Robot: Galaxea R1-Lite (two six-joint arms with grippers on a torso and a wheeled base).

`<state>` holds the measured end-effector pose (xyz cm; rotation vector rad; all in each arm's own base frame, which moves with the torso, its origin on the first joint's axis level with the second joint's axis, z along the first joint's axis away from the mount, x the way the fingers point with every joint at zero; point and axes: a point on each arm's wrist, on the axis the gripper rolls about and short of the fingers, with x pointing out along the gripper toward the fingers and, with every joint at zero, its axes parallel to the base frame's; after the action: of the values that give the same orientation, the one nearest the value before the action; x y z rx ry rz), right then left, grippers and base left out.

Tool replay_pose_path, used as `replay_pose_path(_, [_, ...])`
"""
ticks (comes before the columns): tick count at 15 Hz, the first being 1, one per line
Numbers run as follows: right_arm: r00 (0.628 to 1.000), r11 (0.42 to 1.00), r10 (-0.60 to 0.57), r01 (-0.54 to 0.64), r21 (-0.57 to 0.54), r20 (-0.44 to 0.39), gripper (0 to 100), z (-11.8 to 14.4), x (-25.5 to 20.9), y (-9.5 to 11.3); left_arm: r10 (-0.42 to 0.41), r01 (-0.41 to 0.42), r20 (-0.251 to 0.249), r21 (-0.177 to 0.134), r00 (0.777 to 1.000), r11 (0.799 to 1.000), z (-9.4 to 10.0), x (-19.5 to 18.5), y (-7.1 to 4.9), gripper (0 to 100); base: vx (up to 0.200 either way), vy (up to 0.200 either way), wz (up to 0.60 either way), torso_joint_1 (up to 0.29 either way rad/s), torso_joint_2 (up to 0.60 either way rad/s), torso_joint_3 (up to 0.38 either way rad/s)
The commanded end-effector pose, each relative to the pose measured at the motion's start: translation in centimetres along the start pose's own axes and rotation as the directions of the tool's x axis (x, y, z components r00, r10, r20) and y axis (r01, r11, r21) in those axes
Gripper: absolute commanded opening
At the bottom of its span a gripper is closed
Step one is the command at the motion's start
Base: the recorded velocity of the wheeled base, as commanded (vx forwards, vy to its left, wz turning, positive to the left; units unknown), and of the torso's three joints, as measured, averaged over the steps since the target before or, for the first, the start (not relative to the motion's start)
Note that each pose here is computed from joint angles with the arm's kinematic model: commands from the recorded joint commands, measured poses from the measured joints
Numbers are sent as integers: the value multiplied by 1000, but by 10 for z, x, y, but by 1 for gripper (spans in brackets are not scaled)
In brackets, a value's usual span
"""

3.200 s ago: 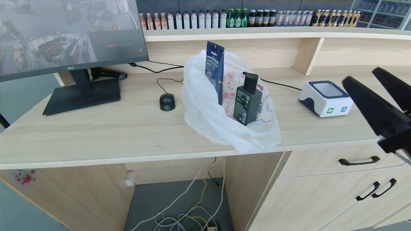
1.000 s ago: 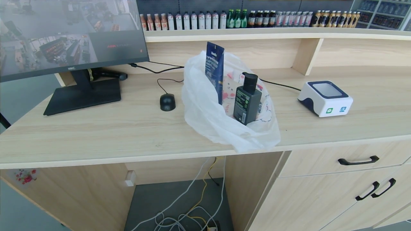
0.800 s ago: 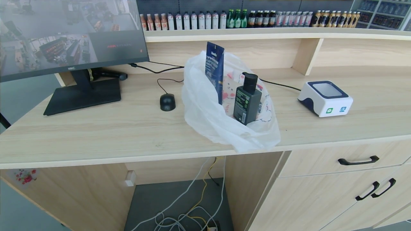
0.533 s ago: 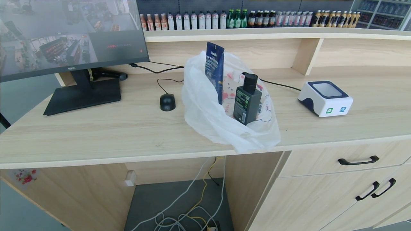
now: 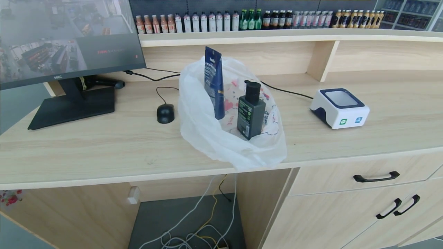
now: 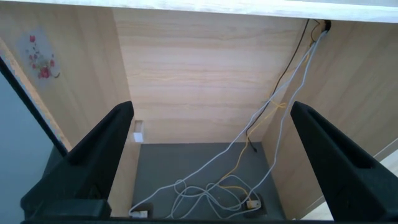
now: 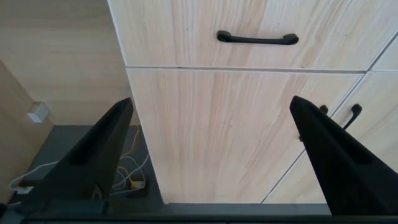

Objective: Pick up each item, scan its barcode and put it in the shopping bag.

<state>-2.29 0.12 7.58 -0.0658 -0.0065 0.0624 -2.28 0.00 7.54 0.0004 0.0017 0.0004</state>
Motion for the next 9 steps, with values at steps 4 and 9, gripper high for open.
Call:
replay_pose_path(4, [1000, 1000, 0, 0, 0, 0, 100, 0, 0, 0, 0, 0, 0, -3, 1000, 1000, 0, 0, 0, 100, 0, -200, 0, -1, -1, 7])
replay_pose_path(9, [1000, 1000, 0, 0, 0, 0, 100, 0, 0, 0, 0, 0, 0, 0, 1000, 1000, 0, 0, 0, 100, 0, -200, 0, 2, 0, 3])
